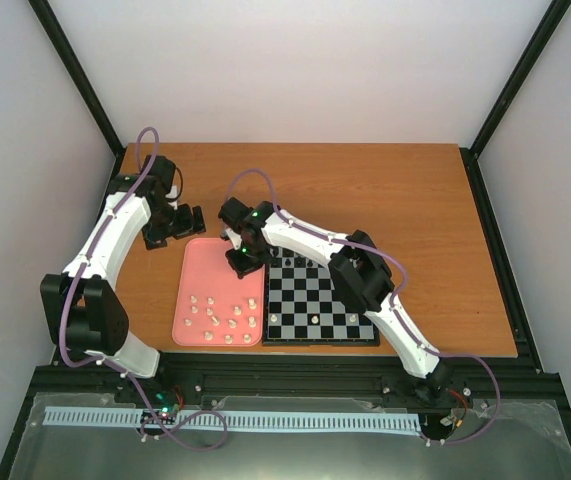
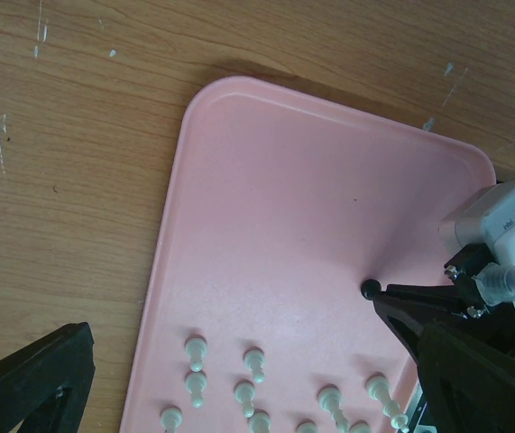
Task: Set up the chess pieces on the board
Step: Pick up the chess piece from the storage box, then place the chess piece on the chessboard.
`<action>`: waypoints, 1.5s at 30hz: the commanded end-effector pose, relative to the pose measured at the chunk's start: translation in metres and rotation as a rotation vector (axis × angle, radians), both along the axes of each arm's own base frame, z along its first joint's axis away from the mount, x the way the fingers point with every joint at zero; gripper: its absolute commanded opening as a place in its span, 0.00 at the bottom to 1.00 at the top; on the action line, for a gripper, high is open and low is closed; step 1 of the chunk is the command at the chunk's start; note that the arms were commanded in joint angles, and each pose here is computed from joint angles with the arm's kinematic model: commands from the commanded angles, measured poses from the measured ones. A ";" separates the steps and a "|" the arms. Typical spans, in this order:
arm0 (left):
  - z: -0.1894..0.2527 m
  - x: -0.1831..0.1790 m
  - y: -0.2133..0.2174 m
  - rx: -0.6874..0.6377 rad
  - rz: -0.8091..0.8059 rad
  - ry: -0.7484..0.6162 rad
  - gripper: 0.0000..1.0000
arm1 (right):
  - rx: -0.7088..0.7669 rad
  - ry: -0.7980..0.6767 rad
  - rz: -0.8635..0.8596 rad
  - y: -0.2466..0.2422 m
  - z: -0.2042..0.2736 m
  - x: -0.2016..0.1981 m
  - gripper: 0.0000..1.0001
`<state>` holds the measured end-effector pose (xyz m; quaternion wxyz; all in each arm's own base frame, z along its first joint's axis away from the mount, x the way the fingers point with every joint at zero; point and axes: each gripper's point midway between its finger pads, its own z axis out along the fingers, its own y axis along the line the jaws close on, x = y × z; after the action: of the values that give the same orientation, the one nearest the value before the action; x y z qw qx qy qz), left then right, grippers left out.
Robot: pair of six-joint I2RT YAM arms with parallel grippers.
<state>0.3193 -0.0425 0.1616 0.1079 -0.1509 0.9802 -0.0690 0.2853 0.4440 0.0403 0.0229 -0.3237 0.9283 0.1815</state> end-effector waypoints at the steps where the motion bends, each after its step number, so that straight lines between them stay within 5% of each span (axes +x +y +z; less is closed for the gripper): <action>1: 0.002 0.000 0.003 0.004 0.004 -0.007 1.00 | -0.018 -0.003 0.010 0.001 -0.002 -0.003 0.03; 11: 0.003 0.000 0.004 0.005 0.007 -0.010 1.00 | 0.043 -0.137 -0.063 -0.016 0.076 0.022 0.03; 19: 0.002 0.000 0.002 -0.006 0.002 -0.013 1.00 | 0.025 -0.198 -0.229 -0.095 0.127 0.048 0.03; 29: 0.003 0.004 0.000 -0.011 -0.008 -0.016 1.00 | -0.135 -0.137 -0.436 -0.236 0.096 0.044 0.03; 45: 0.007 0.004 0.001 -0.007 -0.004 -0.012 1.00 | -0.223 -0.022 -0.482 -0.275 0.036 0.030 0.03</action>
<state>0.3180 -0.0432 0.1599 0.1046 -0.1506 0.9805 -0.0707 0.3098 0.1745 0.0809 0.0345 -0.0969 0.9924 0.0676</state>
